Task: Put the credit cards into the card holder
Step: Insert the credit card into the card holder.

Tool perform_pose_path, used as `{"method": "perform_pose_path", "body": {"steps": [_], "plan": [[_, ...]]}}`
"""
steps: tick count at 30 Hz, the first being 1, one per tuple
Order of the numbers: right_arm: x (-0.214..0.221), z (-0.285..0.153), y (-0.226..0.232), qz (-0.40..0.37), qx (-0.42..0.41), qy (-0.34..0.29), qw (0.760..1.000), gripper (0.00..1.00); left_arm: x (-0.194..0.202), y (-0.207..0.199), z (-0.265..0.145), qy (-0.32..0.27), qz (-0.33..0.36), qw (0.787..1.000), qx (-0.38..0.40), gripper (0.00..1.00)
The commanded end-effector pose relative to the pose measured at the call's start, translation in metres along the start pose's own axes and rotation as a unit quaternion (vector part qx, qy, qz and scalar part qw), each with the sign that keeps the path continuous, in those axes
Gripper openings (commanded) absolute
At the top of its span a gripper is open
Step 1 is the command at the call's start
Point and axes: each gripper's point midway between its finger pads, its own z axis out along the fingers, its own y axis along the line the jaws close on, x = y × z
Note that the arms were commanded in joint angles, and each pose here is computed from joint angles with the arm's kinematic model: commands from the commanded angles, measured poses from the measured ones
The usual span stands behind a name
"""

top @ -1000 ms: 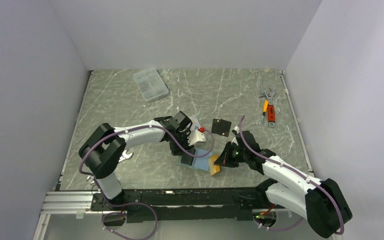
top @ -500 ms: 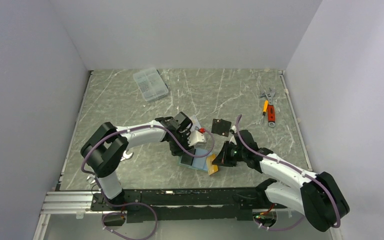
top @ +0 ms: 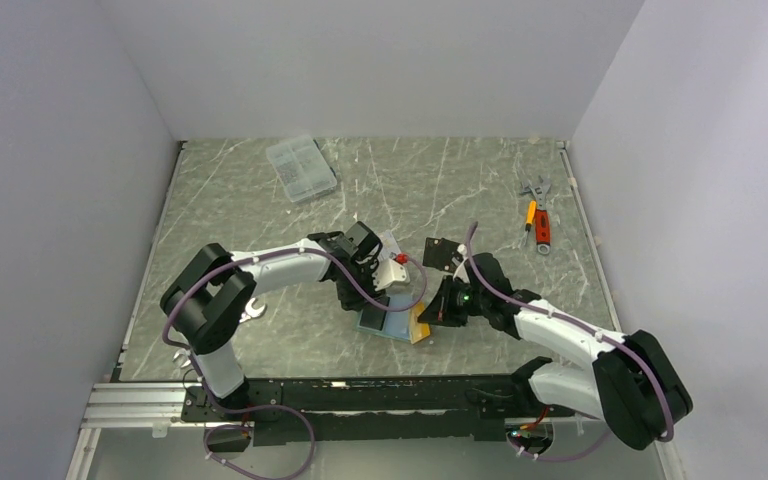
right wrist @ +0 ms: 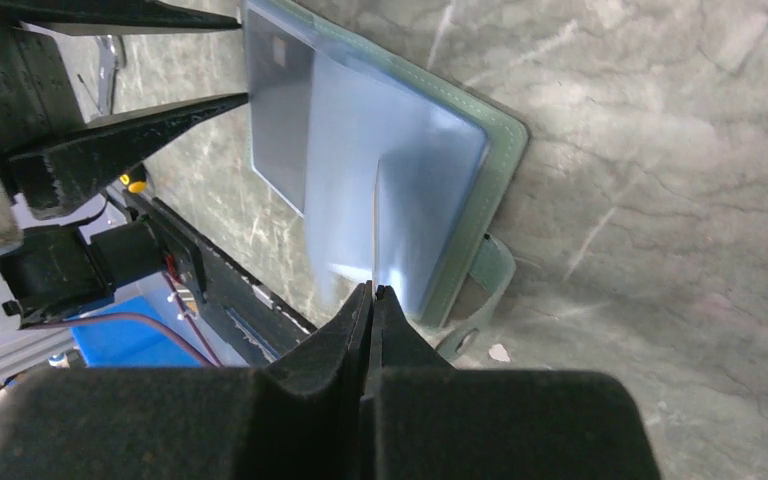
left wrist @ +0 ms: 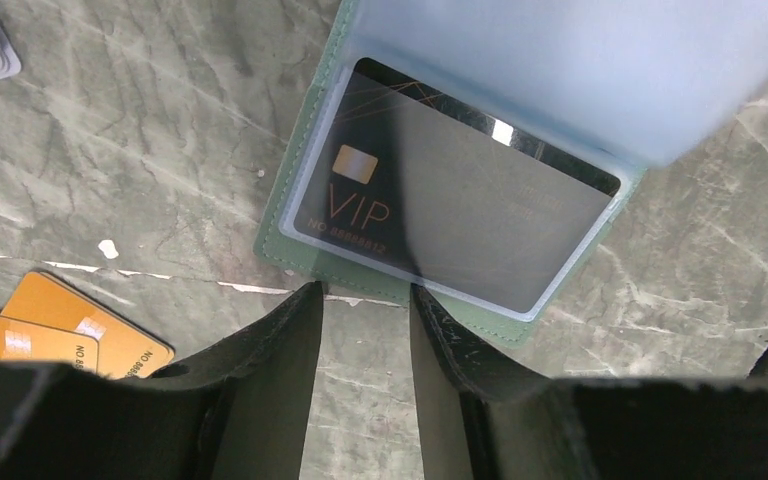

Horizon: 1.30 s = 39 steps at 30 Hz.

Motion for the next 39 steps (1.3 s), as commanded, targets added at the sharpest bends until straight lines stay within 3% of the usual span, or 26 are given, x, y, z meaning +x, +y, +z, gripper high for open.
{"method": "perform_pose_path", "body": {"steps": [1,13,22,30,39], "plan": [[-0.02,-0.001,0.028,-0.025,-0.039,-0.017,0.999,0.0,-0.003,0.0,-0.005,-0.01,0.004,1.0,0.01,0.42],[-0.028,0.002,0.047,-0.031,-0.08,-0.02,0.996,0.0,-0.007,-0.004,-0.012,-0.032,-0.005,0.999,0.028,0.41],[-0.039,0.022,0.062,-0.041,-0.094,-0.002,0.995,0.0,-0.025,0.003,-0.048,-0.124,-0.064,0.984,0.113,0.41],[-0.036,0.043,0.066,-0.049,-0.088,0.031,0.994,0.0,-0.012,0.007,-0.053,-0.124,-0.038,0.985,0.11,0.41],[-0.029,0.037,0.051,-0.043,-0.068,0.03,0.996,0.0,-0.005,0.023,-0.054,-0.116,0.011,0.991,0.063,0.41]]}}
